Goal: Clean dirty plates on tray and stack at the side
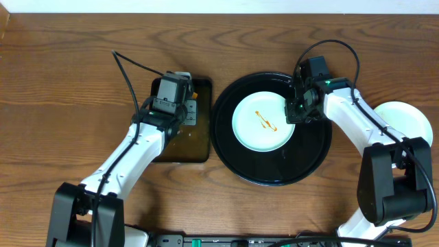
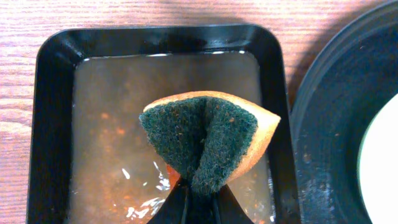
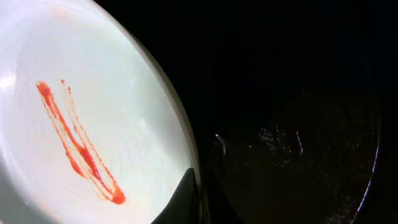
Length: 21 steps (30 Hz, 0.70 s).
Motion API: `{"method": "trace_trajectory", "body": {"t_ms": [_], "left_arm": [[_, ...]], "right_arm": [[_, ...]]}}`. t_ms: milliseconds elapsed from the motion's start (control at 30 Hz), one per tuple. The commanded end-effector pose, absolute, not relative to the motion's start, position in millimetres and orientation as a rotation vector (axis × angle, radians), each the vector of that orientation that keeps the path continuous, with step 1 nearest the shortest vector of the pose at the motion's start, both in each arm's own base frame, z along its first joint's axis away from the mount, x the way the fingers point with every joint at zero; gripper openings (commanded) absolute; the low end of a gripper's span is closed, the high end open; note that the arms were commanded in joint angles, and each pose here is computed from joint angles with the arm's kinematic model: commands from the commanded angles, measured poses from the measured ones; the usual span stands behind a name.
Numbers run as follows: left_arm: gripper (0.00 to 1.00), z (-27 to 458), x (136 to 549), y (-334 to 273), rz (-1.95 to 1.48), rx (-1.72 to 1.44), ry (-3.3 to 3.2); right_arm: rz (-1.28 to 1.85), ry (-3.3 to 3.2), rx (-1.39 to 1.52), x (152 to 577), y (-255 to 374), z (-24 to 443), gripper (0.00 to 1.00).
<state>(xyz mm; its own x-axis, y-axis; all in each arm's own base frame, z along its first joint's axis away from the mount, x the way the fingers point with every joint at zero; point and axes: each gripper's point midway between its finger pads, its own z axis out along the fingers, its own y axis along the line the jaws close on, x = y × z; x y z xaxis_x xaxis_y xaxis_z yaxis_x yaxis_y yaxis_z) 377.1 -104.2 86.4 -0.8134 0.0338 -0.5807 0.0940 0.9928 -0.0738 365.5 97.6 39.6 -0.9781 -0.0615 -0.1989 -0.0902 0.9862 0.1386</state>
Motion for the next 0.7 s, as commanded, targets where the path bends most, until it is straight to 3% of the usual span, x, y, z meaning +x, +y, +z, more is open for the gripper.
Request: {"method": "trace_trajectory", "body": {"t_ms": [0, 467, 667], "left_arm": [[0.07, 89.1, 378.7, -106.3, -0.178, 0.018, 2.515], [0.07, 172.0, 401.7, -112.1, -0.223, 0.083, 2.217], [0.07, 186.2, 400.6, -111.8, -0.232, 0.081, 2.178]], "right_arm": [[0.208, 2.946, -0.117, 362.3, 98.1, 37.6, 0.01], [0.207, 2.944, -0.127, 362.5, 98.1, 37.7, 0.01], [0.208, 2.942, -0.128, 363.1, 98.3, 37.8, 0.01]]}}
